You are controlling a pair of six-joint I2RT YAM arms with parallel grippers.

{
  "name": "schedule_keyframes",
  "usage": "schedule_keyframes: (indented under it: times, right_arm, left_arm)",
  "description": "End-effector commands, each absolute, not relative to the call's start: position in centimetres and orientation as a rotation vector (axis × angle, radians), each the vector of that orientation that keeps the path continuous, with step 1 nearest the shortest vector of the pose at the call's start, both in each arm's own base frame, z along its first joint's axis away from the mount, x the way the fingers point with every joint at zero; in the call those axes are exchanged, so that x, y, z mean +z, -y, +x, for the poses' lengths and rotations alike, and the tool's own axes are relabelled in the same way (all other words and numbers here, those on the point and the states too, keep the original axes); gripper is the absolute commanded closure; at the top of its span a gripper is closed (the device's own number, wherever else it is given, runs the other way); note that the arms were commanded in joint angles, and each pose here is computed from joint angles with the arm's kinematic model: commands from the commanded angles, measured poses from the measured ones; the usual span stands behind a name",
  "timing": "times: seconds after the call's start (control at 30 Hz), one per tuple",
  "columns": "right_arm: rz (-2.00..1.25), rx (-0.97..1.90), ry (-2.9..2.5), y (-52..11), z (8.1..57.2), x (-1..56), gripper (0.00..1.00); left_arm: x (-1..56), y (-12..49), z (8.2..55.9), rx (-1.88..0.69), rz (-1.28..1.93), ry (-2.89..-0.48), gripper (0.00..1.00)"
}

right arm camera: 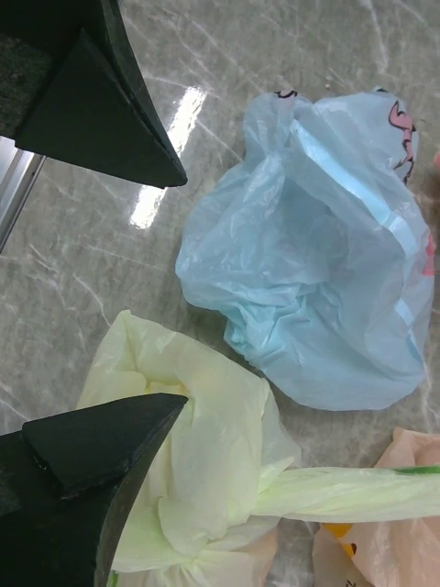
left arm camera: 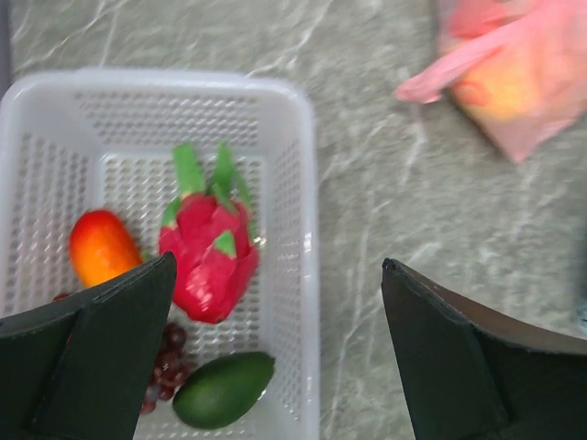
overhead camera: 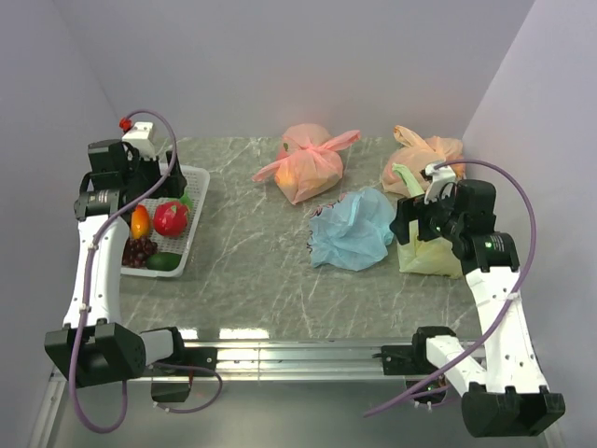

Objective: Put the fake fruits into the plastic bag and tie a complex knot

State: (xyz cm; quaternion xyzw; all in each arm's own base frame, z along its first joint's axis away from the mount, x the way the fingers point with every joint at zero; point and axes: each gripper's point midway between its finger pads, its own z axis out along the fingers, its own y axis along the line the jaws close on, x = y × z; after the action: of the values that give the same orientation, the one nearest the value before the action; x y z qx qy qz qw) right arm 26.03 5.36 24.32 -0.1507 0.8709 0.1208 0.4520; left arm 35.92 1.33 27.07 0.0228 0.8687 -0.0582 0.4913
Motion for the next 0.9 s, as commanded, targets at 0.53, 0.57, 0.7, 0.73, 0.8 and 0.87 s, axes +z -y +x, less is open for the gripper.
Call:
schedule_keyframes:
  times: [0.53,0.57,0.7,0.73,0.8,0.87]
  right_arm:
    - [-0.099,0.831,-2.193,-15.4,29.1,23.1,0.00]
    - [-0.100,0.845,-2.203,-15.7,29.4,22.8,0.00]
    - [-0.124,0.843,-2.234,-16.0,30.5,22.7,0.00]
    - [-0.125,0.828,-2.220,-15.7,30.6,23.4,0.00]
    - [-0.123,0.821,-2.168,-14.7,30.6,25.4,0.00]
    - [-0.096,0.780,-2.146,-13.2,30.8,26.4,0.00]
  left_arm:
    - [29.5,9.7,29.0,-0.554,0.571,-1.792,0.01]
    - [29.2,10.5,28.6,-0.562,0.623,-1.784,0.01]
    - [29.5,16.2,28.4,-0.517,0.825,-1.667,0.01]
    - [29.9,17.4,28.7,-0.502,0.840,-1.639,0.01]
    - [30.8,21.9,29.1,-0.515,0.927,-1.560,0.01]
    - [28.9,24.9,30.8,-0.473,0.975,-1.599,0.01]
